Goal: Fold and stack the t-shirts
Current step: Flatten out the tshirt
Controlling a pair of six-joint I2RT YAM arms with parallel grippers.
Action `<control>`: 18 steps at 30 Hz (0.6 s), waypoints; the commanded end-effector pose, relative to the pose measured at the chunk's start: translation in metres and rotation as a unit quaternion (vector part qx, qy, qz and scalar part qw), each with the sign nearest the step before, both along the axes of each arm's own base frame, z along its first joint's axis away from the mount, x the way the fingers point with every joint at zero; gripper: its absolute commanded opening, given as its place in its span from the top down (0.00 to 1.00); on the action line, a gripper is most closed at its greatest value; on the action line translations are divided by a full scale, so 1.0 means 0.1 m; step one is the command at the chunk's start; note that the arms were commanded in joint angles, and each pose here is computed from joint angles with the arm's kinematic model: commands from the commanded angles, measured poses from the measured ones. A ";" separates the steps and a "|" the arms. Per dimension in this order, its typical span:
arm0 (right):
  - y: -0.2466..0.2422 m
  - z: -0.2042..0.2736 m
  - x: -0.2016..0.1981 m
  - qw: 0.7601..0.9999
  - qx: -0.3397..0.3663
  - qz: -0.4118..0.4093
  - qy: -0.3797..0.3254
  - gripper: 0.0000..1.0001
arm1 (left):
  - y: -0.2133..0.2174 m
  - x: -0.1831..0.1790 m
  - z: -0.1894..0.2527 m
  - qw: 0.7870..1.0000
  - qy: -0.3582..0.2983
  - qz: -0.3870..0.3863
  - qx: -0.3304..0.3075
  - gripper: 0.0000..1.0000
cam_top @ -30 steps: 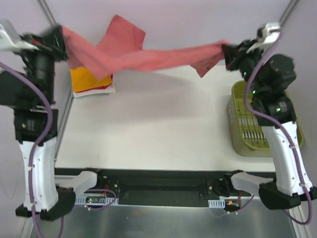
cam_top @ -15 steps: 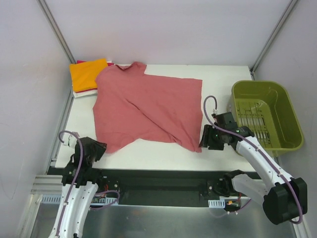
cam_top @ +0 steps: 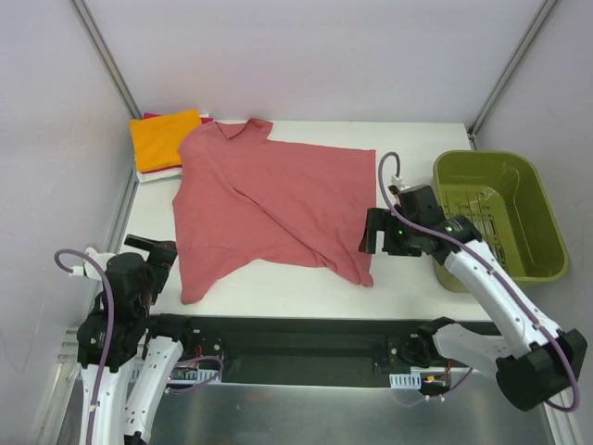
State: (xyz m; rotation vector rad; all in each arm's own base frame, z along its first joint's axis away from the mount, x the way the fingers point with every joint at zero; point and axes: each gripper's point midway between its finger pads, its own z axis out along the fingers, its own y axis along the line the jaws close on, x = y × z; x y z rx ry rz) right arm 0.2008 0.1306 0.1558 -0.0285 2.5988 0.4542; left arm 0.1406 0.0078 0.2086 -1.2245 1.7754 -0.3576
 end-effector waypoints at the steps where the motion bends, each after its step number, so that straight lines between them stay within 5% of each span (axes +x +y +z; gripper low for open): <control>1: 0.28 0.04 0.29 0.999 -0.011 0.036 -0.011 0.03 | -0.15 0.26 0.02 0.997 0.017 -0.065 0.026 0.01; 8: 1.03 -0.38 0.47 0.993 0.035 0.094 0.062 0.03 | -0.78 0.94 -0.49 0.966 0.099 -0.238 -0.019 0.01; 18: 0.96 -1.31 0.40 0.981 -0.030 0.057 0.180 0.03 | -0.63 1.12 -1.16 0.950 0.215 -0.224 0.021 0.01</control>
